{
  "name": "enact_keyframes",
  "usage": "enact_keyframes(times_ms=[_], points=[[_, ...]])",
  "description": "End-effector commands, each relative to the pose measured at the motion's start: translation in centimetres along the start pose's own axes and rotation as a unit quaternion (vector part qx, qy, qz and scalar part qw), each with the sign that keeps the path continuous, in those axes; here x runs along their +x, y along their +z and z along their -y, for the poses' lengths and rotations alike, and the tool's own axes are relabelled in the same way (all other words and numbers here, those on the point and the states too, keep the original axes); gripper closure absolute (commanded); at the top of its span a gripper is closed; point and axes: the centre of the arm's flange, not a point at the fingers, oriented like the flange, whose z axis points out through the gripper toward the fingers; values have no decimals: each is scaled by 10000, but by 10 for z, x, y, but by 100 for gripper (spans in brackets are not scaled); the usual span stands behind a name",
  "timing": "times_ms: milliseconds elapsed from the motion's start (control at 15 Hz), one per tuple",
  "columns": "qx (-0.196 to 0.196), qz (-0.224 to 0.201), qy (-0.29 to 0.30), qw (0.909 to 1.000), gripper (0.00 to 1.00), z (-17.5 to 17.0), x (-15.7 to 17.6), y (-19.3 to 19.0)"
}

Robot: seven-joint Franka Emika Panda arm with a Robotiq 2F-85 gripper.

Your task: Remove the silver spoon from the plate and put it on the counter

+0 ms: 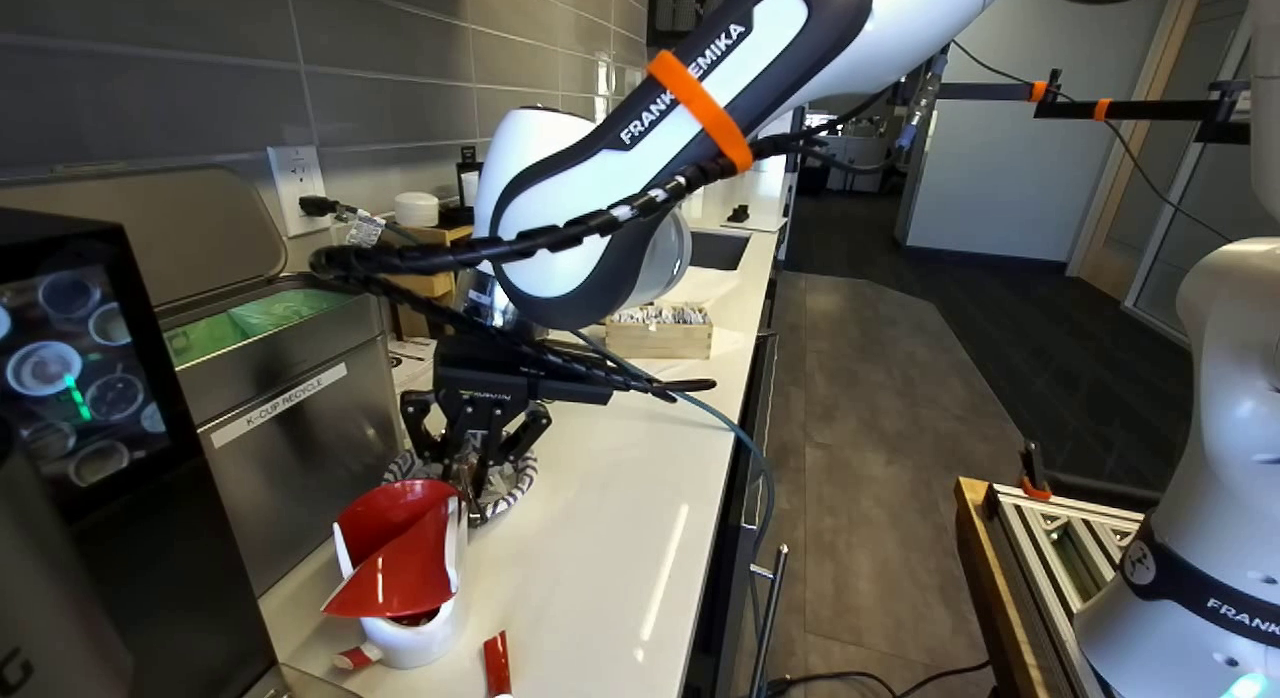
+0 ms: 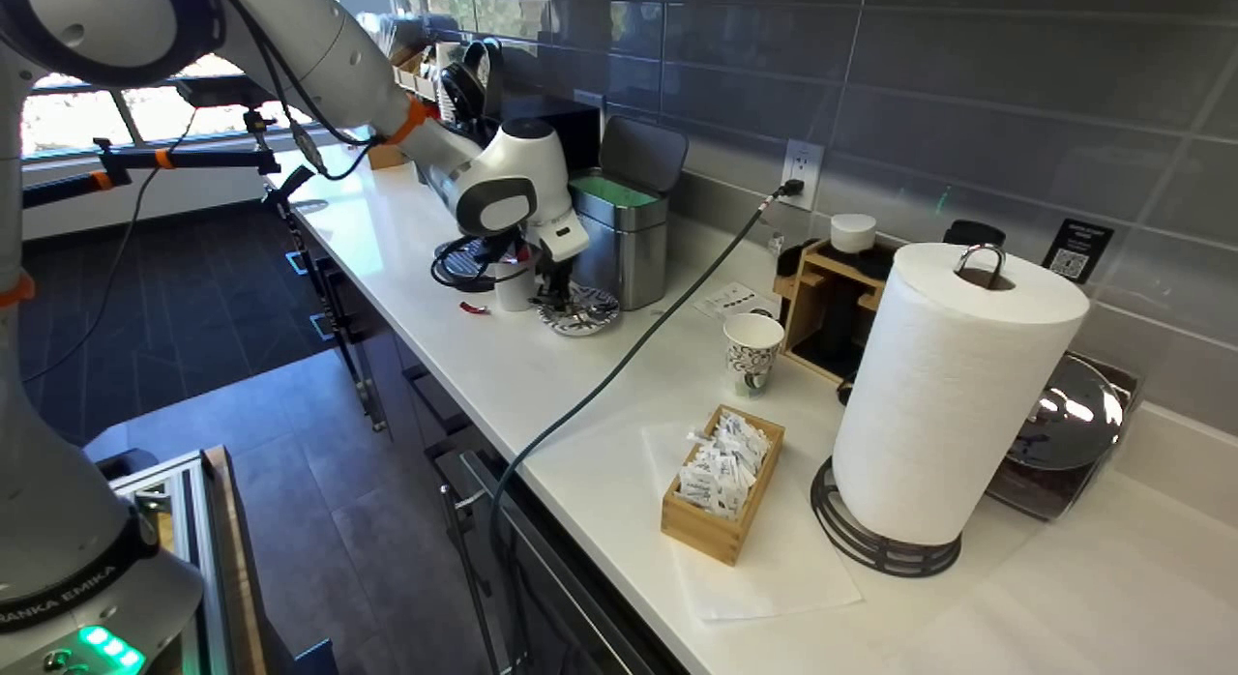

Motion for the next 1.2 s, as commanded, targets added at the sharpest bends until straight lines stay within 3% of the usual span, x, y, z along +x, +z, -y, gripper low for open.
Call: enact_keyframes(times_ms=[0,67,133,467,1133], points=[[-74,17,134,9999,93,2,4,8],[-74,9,140,9999,93,2,5,7],[-72,1,142,9999,99,2,5,6],[-26,22,118,9999,97,-1,4,-1],[707,328,-191,9968,97,-23,-16,-64]])
